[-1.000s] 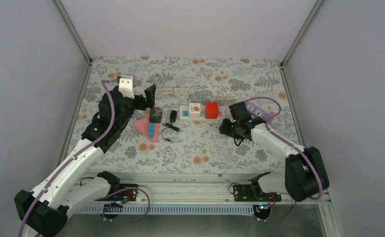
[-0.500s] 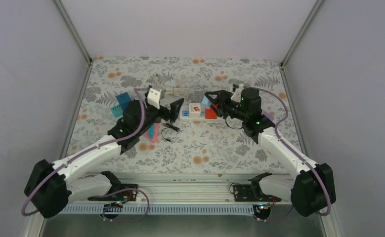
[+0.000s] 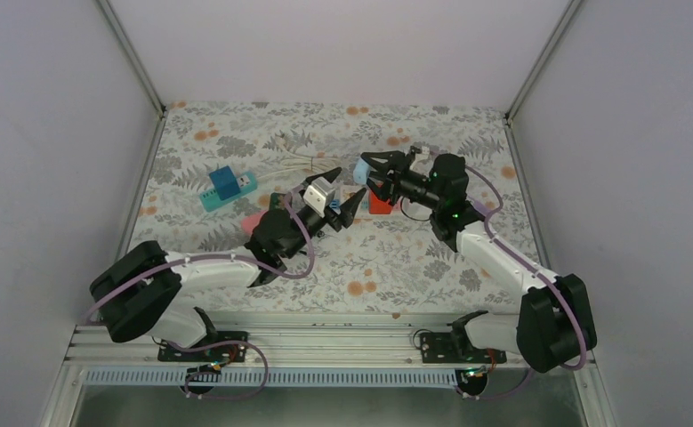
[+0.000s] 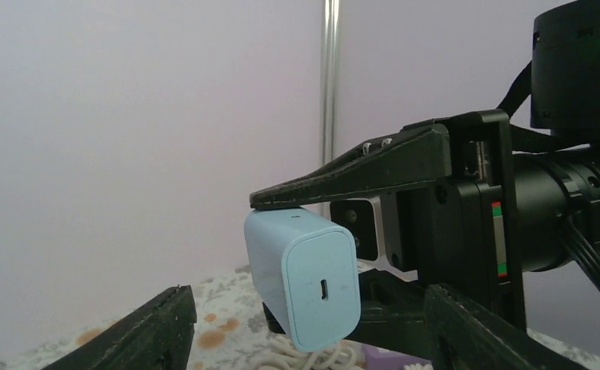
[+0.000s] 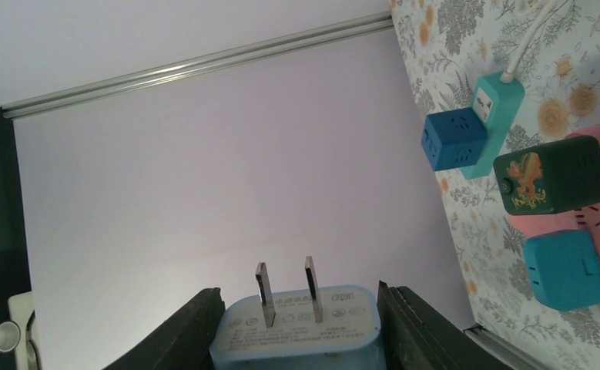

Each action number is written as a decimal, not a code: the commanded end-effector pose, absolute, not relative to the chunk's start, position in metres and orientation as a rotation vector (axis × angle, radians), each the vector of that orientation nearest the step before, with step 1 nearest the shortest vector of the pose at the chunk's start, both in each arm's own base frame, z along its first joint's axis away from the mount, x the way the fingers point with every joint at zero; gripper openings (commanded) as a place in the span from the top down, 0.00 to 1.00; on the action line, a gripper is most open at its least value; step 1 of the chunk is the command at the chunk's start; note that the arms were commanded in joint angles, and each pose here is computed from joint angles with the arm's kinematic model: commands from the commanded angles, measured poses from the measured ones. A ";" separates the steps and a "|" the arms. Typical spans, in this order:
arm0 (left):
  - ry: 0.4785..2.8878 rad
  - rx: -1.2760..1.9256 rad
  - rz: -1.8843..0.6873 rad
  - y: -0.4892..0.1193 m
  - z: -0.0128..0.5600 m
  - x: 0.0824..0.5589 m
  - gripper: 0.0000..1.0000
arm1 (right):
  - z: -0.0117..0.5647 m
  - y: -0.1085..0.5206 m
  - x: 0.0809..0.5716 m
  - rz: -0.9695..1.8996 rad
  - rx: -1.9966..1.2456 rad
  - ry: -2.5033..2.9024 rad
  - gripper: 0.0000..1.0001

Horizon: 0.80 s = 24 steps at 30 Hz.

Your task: Insert the plug

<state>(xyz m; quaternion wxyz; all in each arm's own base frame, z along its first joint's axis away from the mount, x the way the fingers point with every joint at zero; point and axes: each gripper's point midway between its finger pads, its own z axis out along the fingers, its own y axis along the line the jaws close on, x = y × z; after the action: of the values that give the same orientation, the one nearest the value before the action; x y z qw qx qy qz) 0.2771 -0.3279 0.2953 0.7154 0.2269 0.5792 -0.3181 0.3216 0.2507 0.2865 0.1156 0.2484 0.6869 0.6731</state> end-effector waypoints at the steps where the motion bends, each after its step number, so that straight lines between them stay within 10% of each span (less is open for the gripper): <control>1: 1.141 0.404 -0.710 -0.324 0.332 0.276 0.29 | 0.314 0.253 0.315 2.054 0.679 1.951 0.54; 16: 1.219 0.433 -0.715 -0.354 0.315 0.290 0.40 | 0.314 0.252 0.313 2.047 0.697 1.957 0.52; 24: 1.248 0.451 -0.678 -0.363 0.312 0.296 0.66 | 0.312 0.253 0.311 2.027 0.682 1.970 0.51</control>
<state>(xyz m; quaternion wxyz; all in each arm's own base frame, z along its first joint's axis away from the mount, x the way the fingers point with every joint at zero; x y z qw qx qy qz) 0.2956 -0.3537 0.3008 0.7302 0.2018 0.5767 -0.3058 0.3204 0.2499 0.2925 0.1087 0.2574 0.6778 0.6800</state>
